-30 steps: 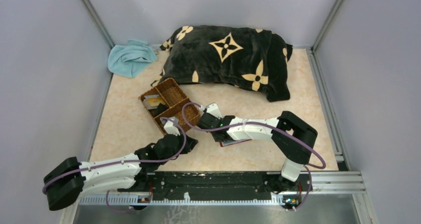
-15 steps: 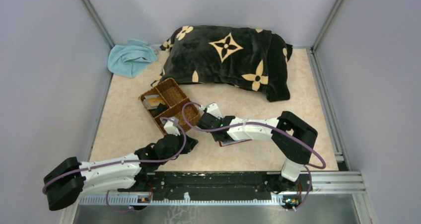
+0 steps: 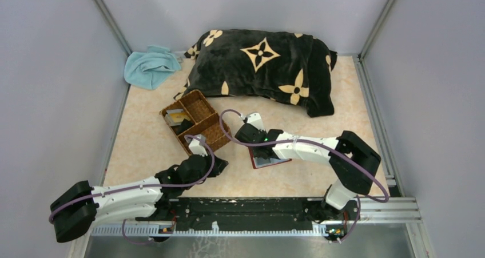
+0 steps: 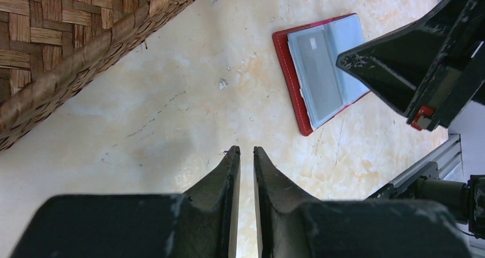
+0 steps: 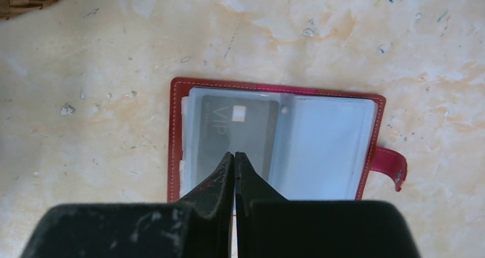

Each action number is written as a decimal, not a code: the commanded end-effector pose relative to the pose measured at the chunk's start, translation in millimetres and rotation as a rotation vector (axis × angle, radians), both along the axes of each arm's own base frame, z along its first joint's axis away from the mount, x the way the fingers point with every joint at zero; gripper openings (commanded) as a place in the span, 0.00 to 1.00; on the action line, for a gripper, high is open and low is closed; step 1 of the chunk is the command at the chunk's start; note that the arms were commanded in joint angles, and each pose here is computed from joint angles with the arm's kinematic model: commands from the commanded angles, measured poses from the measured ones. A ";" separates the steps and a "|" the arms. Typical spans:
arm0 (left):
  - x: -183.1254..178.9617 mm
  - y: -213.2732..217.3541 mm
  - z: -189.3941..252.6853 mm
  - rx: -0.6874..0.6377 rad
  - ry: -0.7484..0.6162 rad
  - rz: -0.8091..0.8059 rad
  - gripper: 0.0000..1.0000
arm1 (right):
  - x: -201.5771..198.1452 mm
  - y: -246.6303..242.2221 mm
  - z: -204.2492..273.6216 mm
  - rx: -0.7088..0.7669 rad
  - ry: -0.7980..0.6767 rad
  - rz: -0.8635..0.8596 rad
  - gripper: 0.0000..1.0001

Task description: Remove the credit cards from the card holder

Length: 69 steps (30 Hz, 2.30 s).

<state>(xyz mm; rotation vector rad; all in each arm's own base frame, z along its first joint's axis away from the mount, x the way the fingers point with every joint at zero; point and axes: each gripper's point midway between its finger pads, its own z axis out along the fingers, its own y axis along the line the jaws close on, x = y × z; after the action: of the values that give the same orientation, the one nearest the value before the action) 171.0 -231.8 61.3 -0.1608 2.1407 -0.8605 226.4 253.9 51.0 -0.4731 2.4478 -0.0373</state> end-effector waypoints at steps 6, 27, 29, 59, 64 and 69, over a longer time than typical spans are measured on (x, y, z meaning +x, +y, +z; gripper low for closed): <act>-6.0 -38.0 36.4 -0.095 -0.123 -0.199 0.21 | 16.0 -37.1 1.8 0.043 -0.019 -0.104 0.24; 27.1 -101.0 21.8 -0.221 0.039 -0.234 0.08 | 0.1 -36.2 -17.8 0.194 0.043 -0.072 0.00; 27.3 -102.7 17.7 -0.230 0.054 -0.237 0.02 | -3.1 -34.8 -17.3 0.220 0.048 -0.069 0.00; 22.4 -88.7 -17.3 -0.127 0.114 -0.228 0.00 | -11.8 -24.2 -17.5 0.240 0.059 -0.052 0.00; 23.7 -86.1 -20.6 -0.122 0.122 -0.225 0.00 | -10.7 -23.7 -16.8 0.235 0.057 -0.049 0.00; 23.0 -85.1 -27.1 -0.114 0.137 -0.223 0.00 | -10.3 -23.3 -16.8 0.236 0.057 -0.049 0.00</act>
<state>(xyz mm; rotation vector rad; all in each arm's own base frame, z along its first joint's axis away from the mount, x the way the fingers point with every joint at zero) 193.7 -320.6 42.3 -0.0436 2.2562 -1.1507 210.8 220.6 22.7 -0.3153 2.5142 0.2093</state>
